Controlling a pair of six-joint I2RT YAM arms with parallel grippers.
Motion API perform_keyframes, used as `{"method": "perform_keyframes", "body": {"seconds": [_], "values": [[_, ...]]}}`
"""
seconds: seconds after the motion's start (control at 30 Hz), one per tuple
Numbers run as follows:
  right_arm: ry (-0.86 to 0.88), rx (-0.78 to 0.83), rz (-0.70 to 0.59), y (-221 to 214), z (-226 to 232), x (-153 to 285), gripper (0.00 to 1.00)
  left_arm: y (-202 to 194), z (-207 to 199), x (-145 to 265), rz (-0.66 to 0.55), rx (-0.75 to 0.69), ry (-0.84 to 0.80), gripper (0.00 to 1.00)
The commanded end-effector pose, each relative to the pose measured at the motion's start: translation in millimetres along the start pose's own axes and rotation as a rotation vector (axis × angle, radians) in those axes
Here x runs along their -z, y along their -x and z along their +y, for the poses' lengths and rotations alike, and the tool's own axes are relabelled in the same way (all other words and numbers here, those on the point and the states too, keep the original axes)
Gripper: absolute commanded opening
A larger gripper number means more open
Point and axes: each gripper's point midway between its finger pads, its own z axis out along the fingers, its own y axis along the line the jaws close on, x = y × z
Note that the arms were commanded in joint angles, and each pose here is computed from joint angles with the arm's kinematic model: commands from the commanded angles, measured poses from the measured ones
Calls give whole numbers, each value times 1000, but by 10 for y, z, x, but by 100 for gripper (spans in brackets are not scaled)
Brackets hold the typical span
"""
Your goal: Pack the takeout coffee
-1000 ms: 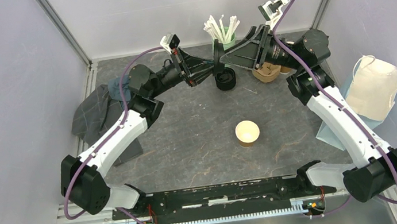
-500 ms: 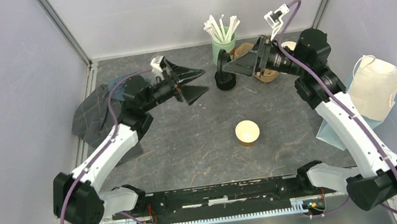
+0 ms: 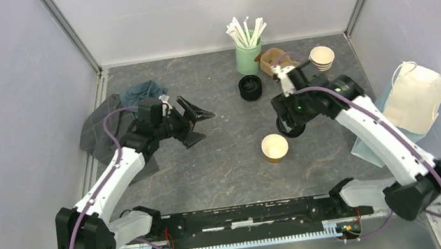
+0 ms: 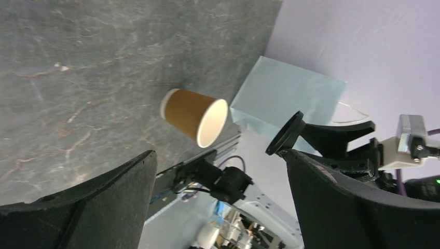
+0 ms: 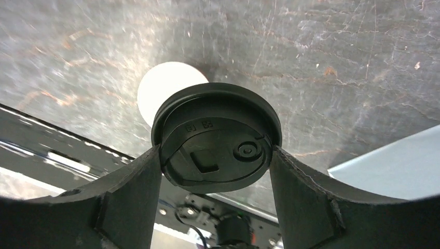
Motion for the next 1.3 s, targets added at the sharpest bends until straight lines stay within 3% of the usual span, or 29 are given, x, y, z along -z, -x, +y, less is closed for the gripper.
{"method": "perform_keyframes", "body": {"seconds": [0.0, 0.1, 0.23, 0.47, 1.27], "values": [[-150, 155, 128, -120, -45, 3, 64, -45, 217, -62, -8, -108, 36, 100], [-123, 195, 193, -306, 161, -200, 64, -125, 292, -96, -14, -104, 32, 100], [-97, 204, 148, -290, 361, -383, 64, -188, 372, -96, -27, -83, 10, 100], [-87, 257, 207, -378, 515, -627, 64, -234, 411, -122, 10, -92, 26, 100], [-93, 275, 274, -546, 518, -890, 67, -220, 395, -143, 35, -142, 59, 100]]}}
